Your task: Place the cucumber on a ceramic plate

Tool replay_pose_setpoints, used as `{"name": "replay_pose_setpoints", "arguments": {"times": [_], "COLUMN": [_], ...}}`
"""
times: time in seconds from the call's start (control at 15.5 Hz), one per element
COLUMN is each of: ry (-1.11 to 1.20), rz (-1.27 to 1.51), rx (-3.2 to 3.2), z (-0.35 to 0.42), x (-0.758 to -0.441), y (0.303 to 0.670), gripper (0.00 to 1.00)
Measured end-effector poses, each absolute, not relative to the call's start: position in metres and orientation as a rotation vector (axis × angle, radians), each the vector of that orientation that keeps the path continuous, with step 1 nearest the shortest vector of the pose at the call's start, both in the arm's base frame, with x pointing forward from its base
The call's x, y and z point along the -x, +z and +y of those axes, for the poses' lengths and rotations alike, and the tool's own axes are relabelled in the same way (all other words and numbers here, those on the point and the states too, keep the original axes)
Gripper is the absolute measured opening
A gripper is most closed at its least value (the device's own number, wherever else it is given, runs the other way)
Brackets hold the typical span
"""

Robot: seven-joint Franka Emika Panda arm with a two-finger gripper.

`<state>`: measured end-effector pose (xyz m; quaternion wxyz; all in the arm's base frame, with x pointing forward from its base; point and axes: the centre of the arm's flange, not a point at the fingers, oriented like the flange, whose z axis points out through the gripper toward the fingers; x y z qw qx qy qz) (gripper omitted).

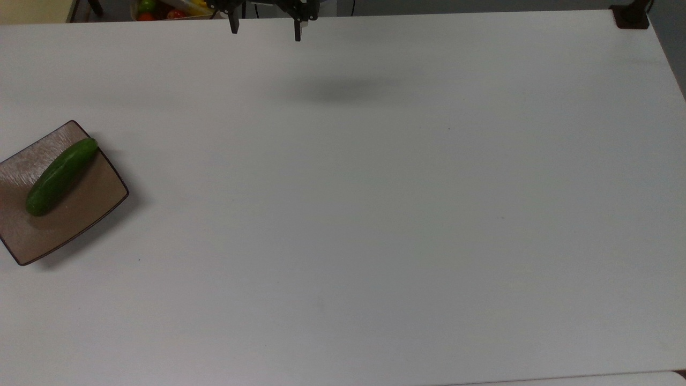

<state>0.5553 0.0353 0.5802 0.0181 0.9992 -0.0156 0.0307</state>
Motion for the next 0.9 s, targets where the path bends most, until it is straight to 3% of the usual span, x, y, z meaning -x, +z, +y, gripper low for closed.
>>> {"name": "replay_pose_setpoints", "arguments": {"times": [0.9], "ry": [0.094], "rz": [-0.013], "rx": [-3.104], "z": [0.0419], "x": [-0.5548], "y": [0.5792], "gripper": [1.0]}}
